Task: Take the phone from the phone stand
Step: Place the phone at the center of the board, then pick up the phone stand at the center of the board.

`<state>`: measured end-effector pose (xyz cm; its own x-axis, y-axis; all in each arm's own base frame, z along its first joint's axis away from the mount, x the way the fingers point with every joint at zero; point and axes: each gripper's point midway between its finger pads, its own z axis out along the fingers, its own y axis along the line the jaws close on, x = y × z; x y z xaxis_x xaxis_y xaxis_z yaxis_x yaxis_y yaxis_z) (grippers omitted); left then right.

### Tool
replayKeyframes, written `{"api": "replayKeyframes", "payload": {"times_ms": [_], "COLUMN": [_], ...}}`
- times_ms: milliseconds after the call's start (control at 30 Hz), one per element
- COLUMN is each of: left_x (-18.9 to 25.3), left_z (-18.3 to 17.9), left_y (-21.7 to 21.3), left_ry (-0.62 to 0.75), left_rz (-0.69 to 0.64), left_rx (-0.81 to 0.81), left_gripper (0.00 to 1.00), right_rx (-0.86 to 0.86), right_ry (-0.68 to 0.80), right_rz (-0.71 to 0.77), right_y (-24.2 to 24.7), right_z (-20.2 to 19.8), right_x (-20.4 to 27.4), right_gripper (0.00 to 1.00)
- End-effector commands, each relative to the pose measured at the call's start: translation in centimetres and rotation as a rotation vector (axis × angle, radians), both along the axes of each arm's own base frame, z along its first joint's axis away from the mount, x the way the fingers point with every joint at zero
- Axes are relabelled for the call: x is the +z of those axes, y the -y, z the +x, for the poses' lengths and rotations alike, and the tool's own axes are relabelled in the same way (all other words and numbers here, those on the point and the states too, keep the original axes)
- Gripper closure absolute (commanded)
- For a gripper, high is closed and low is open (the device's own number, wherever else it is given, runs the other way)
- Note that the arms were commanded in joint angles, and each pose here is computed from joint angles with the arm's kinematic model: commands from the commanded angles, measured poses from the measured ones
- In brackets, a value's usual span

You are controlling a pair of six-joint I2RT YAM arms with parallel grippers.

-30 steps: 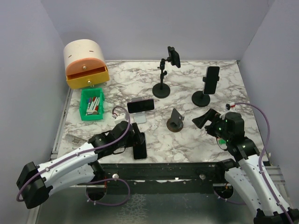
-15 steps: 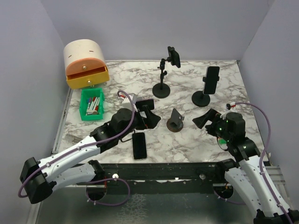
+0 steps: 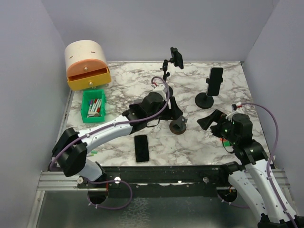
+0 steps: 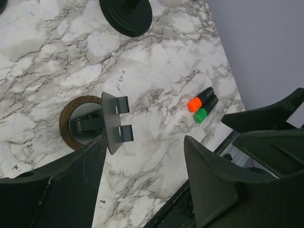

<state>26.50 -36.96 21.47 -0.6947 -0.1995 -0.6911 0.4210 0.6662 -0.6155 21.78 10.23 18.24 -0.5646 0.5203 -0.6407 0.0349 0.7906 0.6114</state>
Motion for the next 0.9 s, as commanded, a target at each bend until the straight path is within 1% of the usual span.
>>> {"api": "replayKeyframes", "payload": {"times_ms": [0, 167, 300, 467, 533, 600, 667, 767, 867], "left_x": [-2.3, -5.0, -6.3, -7.1, -7.2, -7.0, -6.6, -5.4, -4.0], "left_z": [-0.1, 0.9, 1.3, 1.3, 1.3, 1.2, 1.0, 0.4, -1.1], "left_y": [1.3, 1.4, 1.8, 2.5, 2.6, 2.7, 2.7, 2.8, 2.6], "left_ry": [-0.031, -0.056, -0.078, -0.095, -0.090, -0.079, -0.063, -0.019, 0.034], "left_rz": [0.069, 0.146, 0.162, 0.160, 0.159, 0.151, 0.138, 0.100, 0.061], "left_rx": [-0.085, -0.076, -0.094, -0.131, -0.142, -0.161, -0.182, -0.230, -0.318], "left_gripper": [0.35, 0.44, 0.52, 0.71, 0.81, 0.91, 0.99, 1.00, 1.00], "right_rx": [-0.013, -0.013, 0.011, 0.032, 0.036, 0.072, 0.132, 0.263, 0.334], "right_ry": [0.032, 0.069, 0.078, 0.088, 0.093, 0.110, 0.145, 0.207, 0.248], "right_rz": [-0.037, -0.026, -0.020, -0.025, -0.024, -0.012, 0.006, 0.039, 0.052], "right_y": [0.8, 0.8, 0.4, 0.2, 0.1, -0.5, -1.4, -3.4, -4.3], "right_z": [-0.7, -0.8, -0.8, -0.9, -0.8, -1.0, -1.1, -1.5, -1.6], "right_x": [1.6, 2.6, 2.9, 3.0, 3.1, 3.5, 4.0, 4.9, 5.2], "right_gripper": [0.03, 0.03, 0.03, 0.03, 0.03, 0.03, 0.03, 0.04, 0.08]}}
